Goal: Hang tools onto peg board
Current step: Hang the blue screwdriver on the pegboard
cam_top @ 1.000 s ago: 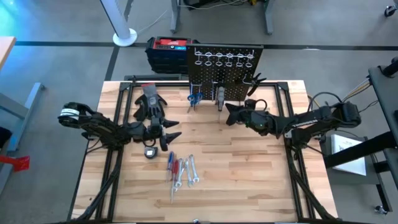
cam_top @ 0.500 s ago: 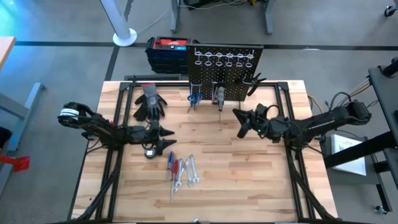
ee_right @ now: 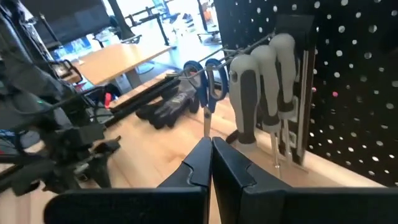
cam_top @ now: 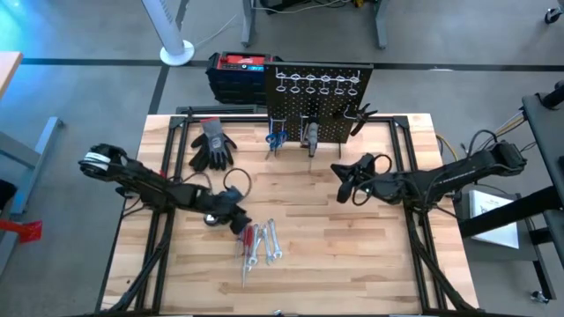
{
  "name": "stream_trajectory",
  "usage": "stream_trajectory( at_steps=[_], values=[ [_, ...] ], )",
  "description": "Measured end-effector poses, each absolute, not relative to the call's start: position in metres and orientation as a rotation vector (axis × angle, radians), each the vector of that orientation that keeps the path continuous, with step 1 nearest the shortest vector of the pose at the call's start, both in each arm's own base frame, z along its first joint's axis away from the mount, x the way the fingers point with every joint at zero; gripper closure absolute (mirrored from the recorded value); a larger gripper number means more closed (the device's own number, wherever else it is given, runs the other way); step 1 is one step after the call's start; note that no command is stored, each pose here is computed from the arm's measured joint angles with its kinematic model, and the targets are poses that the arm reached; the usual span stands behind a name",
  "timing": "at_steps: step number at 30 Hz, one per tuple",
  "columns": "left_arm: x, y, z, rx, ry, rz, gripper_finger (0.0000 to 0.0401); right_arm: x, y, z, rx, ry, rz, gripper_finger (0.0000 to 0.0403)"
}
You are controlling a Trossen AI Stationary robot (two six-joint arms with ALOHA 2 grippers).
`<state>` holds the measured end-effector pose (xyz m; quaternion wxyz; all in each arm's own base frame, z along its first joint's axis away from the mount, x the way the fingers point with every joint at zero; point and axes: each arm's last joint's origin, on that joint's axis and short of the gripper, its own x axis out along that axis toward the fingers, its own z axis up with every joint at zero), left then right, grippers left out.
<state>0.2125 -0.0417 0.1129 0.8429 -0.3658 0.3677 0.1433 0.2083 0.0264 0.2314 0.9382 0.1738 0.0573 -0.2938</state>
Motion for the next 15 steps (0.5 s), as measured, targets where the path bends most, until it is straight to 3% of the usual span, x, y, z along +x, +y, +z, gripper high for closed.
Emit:
stream_trajectory(
  at_steps=[6,9,15],
  values=[
    [0.225,-0.047,0.148,-0.763,1.102,0.589,0.0171,0.207,0.026,0.222,0.325,0.166,-0.612,0.0401],
    [0.236,-0.049,0.165,-0.794,1.129,0.685,0.0171,0.205,0.026,0.219,0.309,0.193,-0.618,0.0400],
    [0.258,-0.054,0.164,-0.840,1.150,0.751,0.0171,0.202,0.025,0.216,0.254,0.235,-0.624,0.0400]
  ],
)
